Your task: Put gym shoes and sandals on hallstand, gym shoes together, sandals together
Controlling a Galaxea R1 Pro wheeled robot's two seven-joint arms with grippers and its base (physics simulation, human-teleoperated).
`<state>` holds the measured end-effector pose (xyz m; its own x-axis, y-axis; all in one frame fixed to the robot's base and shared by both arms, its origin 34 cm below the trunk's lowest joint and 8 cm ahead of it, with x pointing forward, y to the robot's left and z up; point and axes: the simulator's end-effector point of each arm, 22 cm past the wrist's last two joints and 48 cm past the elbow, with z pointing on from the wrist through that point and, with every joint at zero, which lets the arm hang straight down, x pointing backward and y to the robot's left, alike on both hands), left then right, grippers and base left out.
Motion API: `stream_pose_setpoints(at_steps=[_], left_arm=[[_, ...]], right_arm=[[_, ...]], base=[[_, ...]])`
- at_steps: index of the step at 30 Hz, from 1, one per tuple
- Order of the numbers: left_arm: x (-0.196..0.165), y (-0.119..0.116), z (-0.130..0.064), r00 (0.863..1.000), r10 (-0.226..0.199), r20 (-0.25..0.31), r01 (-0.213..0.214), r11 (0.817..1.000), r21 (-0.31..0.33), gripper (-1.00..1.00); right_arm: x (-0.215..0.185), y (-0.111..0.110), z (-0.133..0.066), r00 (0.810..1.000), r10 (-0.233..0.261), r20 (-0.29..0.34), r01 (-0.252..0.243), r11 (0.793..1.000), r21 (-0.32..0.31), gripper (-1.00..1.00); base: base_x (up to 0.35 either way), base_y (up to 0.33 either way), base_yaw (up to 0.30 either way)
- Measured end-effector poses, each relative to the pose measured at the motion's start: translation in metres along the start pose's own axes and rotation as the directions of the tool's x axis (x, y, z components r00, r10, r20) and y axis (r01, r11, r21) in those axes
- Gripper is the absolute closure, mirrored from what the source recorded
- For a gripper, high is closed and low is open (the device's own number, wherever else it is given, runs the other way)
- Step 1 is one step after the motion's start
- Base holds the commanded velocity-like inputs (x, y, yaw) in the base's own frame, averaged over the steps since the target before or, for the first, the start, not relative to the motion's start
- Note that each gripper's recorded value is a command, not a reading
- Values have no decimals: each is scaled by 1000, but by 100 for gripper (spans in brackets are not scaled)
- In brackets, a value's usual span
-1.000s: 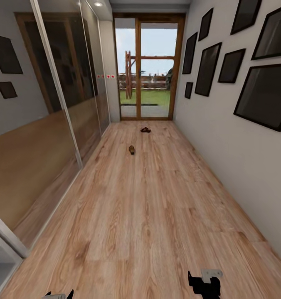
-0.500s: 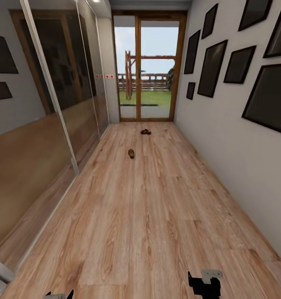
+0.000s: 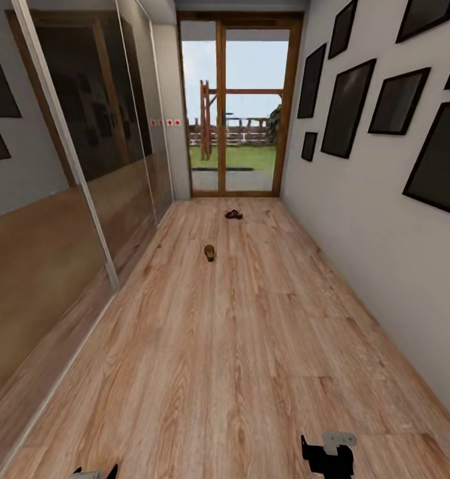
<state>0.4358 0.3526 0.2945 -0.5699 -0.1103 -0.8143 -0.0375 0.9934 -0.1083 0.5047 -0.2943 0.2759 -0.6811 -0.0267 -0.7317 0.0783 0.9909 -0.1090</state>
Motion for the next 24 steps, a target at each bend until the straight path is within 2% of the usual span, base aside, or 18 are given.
stream_pose_setpoints(at_steps=[24], left_arm=[[0,0,0,1000,0,0,0,1000,0,-100]], right_arm=[[0,0,0,1000,0,0,0,1000,0,-100]], base=[[338,-11,0]])
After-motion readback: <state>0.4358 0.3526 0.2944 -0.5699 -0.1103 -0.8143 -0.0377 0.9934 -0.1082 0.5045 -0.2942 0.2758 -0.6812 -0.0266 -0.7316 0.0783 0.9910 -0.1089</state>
